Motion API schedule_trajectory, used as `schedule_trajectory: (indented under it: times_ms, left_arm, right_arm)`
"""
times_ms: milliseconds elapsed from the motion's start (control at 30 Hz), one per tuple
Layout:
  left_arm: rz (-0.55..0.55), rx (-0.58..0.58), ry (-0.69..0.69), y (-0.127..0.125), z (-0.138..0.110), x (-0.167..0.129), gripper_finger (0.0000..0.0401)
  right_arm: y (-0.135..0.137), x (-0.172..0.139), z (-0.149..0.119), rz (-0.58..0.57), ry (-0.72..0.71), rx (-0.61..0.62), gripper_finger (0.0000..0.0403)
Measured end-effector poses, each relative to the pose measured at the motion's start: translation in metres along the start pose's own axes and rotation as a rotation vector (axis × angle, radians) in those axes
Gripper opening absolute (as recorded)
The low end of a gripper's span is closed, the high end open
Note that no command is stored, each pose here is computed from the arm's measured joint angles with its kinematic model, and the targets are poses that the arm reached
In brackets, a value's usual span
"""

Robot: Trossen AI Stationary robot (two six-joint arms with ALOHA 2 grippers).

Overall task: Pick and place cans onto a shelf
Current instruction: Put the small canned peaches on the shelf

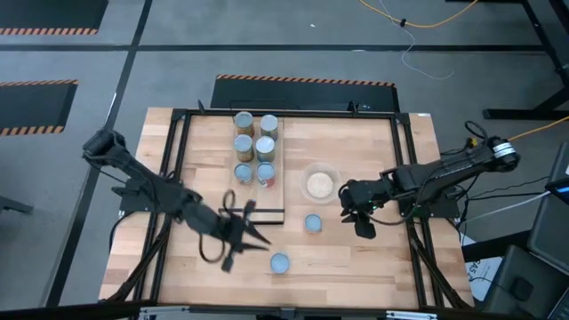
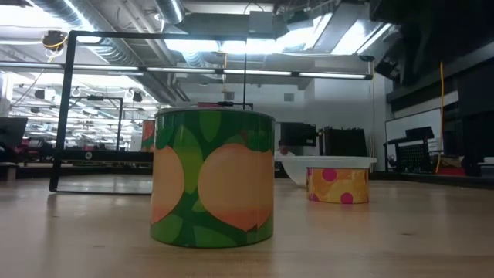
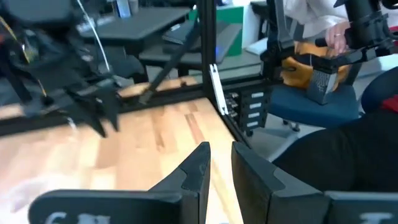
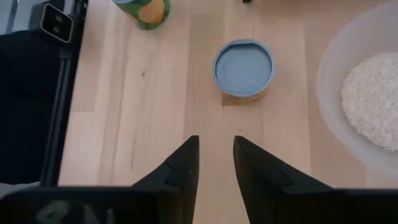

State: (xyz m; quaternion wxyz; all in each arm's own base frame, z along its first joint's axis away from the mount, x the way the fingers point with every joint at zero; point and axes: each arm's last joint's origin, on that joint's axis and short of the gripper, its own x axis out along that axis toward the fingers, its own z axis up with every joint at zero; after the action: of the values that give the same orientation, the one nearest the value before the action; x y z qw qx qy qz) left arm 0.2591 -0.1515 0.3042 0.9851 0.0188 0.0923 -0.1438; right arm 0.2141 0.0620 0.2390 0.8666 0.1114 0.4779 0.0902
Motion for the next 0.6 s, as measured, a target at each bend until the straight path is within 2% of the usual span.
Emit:
schedule_trajectory:
  times_ms: [333, 600]
  left_arm:
    - [0.014, -0.089, 0.089, -0.063, -0.016, 0.059, 0.0058]
    - [0.052, -0.167, 0.235, -0.088, -0.052, 0.091, 0.0058]
  right_arm:
    - [-0.005, 0.010, -0.009, -0.007, 0.017, -0.001, 0.0103]
    - [-0.004, 0.010, -0.007, 0.001, -0.004, -0.005, 0.0103]
